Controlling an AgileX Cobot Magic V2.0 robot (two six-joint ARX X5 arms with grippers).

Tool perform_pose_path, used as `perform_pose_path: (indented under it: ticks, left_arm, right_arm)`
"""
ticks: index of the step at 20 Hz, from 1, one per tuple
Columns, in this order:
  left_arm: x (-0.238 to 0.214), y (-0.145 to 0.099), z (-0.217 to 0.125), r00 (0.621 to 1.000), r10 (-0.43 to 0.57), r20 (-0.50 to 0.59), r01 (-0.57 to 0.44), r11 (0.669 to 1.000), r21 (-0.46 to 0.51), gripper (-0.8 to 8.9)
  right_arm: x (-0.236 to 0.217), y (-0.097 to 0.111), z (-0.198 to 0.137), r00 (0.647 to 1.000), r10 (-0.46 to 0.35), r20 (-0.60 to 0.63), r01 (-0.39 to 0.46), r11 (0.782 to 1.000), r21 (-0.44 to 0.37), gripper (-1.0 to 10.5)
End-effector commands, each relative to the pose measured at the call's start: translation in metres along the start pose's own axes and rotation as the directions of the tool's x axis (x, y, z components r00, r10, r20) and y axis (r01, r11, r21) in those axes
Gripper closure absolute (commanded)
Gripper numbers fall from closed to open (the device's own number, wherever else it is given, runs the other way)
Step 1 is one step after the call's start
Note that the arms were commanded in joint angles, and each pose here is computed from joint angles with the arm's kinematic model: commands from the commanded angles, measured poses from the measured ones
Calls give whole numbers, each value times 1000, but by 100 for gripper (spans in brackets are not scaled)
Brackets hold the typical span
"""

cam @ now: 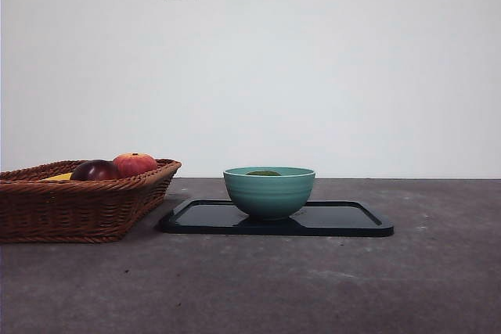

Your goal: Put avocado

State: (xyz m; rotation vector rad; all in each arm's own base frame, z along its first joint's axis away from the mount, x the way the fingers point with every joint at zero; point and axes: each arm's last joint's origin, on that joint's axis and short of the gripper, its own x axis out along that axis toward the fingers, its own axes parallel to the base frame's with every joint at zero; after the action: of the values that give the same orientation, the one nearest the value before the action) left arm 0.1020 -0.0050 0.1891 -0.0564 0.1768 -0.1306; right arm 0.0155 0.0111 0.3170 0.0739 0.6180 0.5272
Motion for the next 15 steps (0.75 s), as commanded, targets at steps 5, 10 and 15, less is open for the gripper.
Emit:
perform_pose_path:
  ticks: [5, 10, 15]
  left_arm:
    - [4, -1, -35, 998, -52, -18, 51, 998, -24, 795]
    - [2, 1, -39, 999, 38, 1, -38, 999, -16, 795]
    - [0, 4, -40, 992, 123, 10, -124, 992, 36, 795]
  right_arm:
    - [-1, 1, 2, 1000, 10, 15, -10, 1000, -6, 928]
    - [-1, 1, 2, 1000, 10, 15, -10, 1000, -6, 928]
    - [-1, 1, 2, 1000, 10, 15, -10, 1000, -6, 928]
